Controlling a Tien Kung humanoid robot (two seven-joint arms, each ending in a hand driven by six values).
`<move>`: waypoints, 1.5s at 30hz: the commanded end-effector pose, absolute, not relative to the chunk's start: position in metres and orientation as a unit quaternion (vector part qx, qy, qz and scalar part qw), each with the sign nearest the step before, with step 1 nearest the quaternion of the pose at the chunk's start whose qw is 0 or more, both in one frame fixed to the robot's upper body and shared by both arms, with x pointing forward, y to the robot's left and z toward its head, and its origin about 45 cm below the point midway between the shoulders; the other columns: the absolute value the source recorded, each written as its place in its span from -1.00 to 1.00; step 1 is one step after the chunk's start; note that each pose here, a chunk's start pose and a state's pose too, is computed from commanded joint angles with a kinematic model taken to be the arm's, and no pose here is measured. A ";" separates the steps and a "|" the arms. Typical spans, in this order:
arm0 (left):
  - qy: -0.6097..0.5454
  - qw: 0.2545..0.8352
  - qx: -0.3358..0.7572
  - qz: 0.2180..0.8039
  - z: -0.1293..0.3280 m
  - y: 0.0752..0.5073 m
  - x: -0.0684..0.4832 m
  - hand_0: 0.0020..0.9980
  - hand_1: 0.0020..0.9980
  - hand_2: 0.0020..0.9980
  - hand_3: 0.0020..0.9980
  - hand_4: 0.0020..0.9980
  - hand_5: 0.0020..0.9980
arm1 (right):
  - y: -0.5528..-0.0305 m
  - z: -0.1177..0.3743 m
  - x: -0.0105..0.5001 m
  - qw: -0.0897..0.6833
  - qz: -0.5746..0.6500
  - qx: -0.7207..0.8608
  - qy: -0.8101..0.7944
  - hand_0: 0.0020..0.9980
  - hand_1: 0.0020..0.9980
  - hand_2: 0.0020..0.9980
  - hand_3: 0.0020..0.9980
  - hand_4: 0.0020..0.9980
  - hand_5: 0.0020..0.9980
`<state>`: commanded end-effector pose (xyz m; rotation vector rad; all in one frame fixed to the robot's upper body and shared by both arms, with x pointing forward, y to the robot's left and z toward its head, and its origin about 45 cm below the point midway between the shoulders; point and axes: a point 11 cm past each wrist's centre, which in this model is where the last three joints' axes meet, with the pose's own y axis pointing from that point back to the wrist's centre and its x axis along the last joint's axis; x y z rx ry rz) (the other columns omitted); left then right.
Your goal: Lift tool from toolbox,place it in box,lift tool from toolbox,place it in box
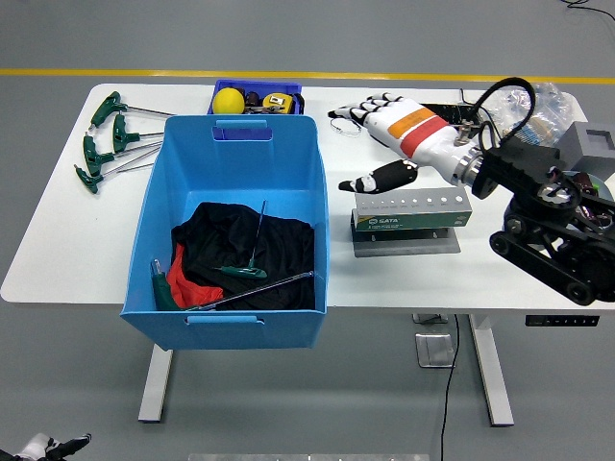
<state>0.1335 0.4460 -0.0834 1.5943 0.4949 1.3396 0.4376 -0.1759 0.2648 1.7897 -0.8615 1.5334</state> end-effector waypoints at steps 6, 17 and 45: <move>0.205 0.480 0.654 0.547 -0.086 0.443 0.130 0.15 0.01 0.30 0.34 0.44 0.41 | -0.227 0.255 0.419 0.312 0.549 0.683 -0.366 0.87 0.75 0.85 0.87 0.93 0.21; 0.200 0.485 0.663 0.533 -0.089 0.441 0.122 0.18 0.07 0.30 0.34 0.43 0.40 | -0.283 0.250 0.391 0.191 0.380 0.739 -0.522 0.78 0.69 0.75 0.73 0.92 0.21; 0.189 0.520 0.655 0.514 -0.092 0.428 0.127 0.26 0.27 0.34 0.33 0.42 0.40 | -0.351 0.198 0.339 -0.056 -0.005 0.695 -0.717 0.68 0.60 0.67 0.63 1.00 0.70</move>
